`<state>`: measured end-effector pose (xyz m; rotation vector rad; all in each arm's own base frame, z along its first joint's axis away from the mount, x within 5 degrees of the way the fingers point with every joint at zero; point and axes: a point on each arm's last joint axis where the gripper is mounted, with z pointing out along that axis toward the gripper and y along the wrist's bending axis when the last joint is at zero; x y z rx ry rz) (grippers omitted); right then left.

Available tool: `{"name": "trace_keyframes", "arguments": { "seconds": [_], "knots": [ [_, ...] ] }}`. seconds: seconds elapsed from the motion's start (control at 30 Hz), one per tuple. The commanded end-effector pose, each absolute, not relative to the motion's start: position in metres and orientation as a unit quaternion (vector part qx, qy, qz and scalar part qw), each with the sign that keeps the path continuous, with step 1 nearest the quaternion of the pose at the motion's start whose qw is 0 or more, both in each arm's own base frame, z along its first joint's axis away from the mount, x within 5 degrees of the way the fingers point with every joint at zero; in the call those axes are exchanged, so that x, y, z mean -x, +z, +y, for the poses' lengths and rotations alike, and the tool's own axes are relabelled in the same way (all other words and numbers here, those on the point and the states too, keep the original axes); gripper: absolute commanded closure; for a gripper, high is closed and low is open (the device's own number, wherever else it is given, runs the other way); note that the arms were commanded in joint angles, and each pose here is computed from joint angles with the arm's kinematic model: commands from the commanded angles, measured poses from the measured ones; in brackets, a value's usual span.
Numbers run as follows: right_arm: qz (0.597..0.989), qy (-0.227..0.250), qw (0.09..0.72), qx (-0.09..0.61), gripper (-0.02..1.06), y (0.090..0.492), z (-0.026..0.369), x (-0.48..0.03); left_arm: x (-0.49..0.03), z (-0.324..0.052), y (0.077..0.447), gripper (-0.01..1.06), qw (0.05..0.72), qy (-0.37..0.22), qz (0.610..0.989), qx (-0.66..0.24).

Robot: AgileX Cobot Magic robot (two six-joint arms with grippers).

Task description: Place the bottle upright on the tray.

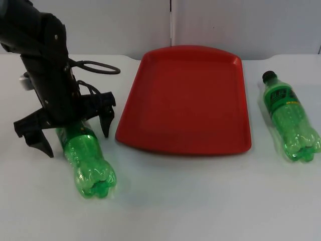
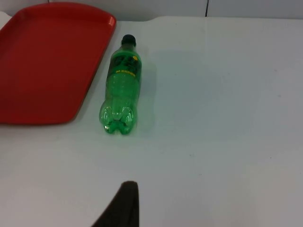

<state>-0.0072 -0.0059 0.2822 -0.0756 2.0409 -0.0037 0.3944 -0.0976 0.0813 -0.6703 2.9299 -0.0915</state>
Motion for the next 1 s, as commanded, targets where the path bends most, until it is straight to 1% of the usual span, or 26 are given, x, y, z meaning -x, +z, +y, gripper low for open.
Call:
{"name": "trace_keyframes", "arguments": {
  "seconds": [0.0,0.2,0.23,0.3,0.33,0.4,0.5,0.53,0.6,0.67,0.7,0.97],
  "knots": [
    [0.852,-0.006,0.523,0.033,-0.01,0.2808,-0.0059,0.0071,-0.3961,-0.0987,0.0810,0.00,0.070,-0.035,0.972,0.222],
    [0.852,-0.006,0.523,0.033,-0.01,0.2808,-0.0059,0.0071,-0.3962,-0.0987,0.0803,0.01,0.070,-0.035,0.973,0.216],
    [0.852,-0.006,0.523,0.033,-0.01,0.2808,-0.0059,0.0071,-0.3966,-0.0988,0.0804,0.05,0.072,-0.036,0.973,0.215],
    [0.852,-0.006,0.523,0.033,-0.01,0.2808,-0.0059,0.0071,-0.3968,-0.0989,0.0804,0.16,0.074,-0.037,0.973,0.214],
    [0.852,-0.006,0.523,0.033,-0.01,0.2808,-0.0059,0.0071,-0.3968,-0.0989,0.0804,0.16,0.074,-0.037,0.973,0.214],
    [0.852,-0.006,0.523,0.033,-0.01,0.2808,-0.0059,0.0071,-0.3967,-0.0988,0.0804,0.30,0.073,-0.036,0.973,0.214],
    [0.852,-0.006,0.523,0.033,-0.01,0.2808,-0.0059,0.0071,-0.3956,-0.0991,0.0802,0.59,0.066,-0.036,0.973,0.218],
    [0.852,-0.006,0.523,0.033,-0.01,0.2808,-0.0059,0.0071,-0.3956,-0.0991,0.0802,0.59,0.066,-0.036,0.973,0.218],
    [0.852,-0.006,0.523,0.033,-0.01,0.2808,-0.0059,0.0071,-0.3947,-0.0990,0.0801,0.82,0.062,-0.035,0.973,0.218],
    [0.852,-0.006,0.523,0.033,-0.01,0.2808,-0.0059,0.0071,-0.3941,-0.0991,0.0800,1.02,0.058,-0.035,0.974,0.215],
    [0.852,-0.006,0.523,0.033,-0.01,0.2808,-0.0059,0.0071,-0.3940,-0.0993,0.0800,1.05,0.058,-0.035,0.976,0.208],
    [0.852,-0.006,0.523,0.033,-0.01,0.2808,-0.0059,0.0071,-0.3930,-0.1031,0.0834,1.05,0.050,-0.055,0.974,0.214]
  ]
}}
